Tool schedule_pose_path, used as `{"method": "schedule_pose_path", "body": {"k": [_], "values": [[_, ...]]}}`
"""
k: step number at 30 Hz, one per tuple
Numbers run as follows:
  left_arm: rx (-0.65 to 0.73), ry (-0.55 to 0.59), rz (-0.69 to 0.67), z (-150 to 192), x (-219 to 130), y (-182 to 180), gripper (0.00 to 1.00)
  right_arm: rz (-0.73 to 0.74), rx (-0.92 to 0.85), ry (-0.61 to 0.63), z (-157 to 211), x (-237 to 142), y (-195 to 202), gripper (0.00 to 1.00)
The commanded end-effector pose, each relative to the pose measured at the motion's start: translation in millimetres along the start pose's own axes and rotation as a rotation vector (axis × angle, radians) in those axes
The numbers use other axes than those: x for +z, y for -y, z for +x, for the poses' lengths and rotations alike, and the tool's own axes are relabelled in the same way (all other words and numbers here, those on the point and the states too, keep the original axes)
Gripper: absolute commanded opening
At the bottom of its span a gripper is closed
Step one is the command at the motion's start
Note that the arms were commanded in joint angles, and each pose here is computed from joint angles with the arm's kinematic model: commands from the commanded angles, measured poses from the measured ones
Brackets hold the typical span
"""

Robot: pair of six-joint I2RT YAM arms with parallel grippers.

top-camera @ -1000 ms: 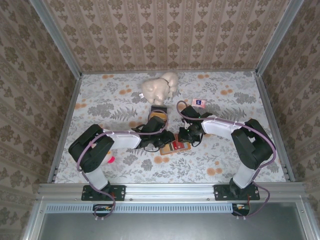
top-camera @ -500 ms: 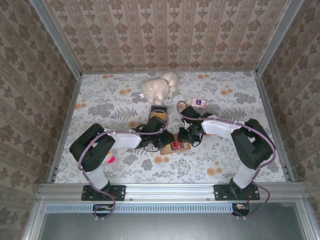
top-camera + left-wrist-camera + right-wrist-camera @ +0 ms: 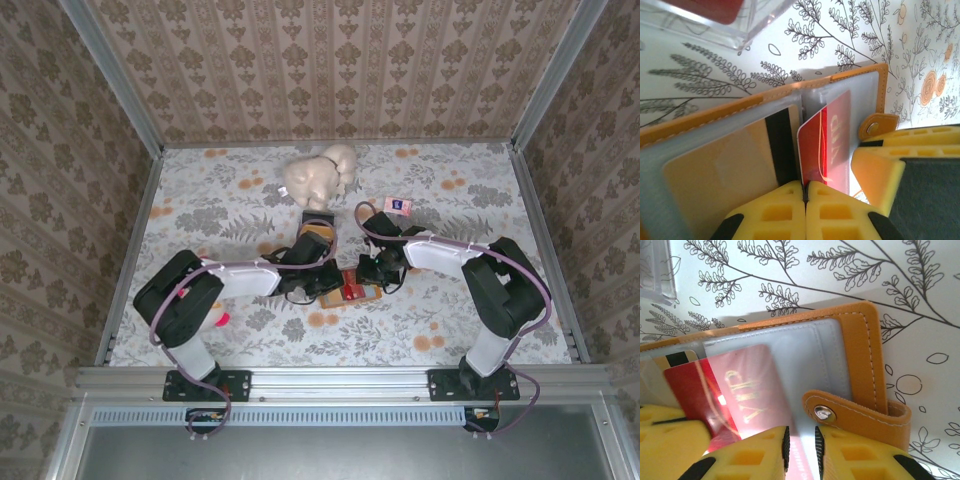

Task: Take the credit cards out of the card holder

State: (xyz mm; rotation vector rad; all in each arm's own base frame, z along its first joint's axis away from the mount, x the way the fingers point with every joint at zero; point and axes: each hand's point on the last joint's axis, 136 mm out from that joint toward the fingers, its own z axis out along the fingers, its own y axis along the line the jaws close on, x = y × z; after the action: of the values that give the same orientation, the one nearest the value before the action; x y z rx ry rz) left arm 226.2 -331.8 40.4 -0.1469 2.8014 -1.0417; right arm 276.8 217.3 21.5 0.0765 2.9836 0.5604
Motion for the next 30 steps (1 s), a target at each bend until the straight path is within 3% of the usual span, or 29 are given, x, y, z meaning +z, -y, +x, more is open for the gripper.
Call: {"method": "schedule_pose_path", "body": {"k": [1,11,15,21,24,30], "values": [[0.038,0.012,-0.109,0,-20,-18,0.03,0.028,0.043,-0.014,7,2,14,0.25],[0.112,0.047,-0.147,0,-56,-13,0.0,-0.009,0.042,0.03,2,-9,10,0.25],[0.182,0.089,-0.193,-8,-84,-8,0.0,-0.029,0.041,0.08,-1,-16,10,0.25],[0.24,0.138,-0.144,-32,-109,11,0.0,-0.16,0.011,0.213,-15,-49,-16,0.27],[0.261,0.187,-0.108,-51,-123,22,0.0,-0.215,-0.022,0.293,-23,-72,-27,0.37],[0.29,0.267,0.066,-90,-152,65,0.0,-0.407,-0.034,0.396,-43,-122,-60,0.68]]}}
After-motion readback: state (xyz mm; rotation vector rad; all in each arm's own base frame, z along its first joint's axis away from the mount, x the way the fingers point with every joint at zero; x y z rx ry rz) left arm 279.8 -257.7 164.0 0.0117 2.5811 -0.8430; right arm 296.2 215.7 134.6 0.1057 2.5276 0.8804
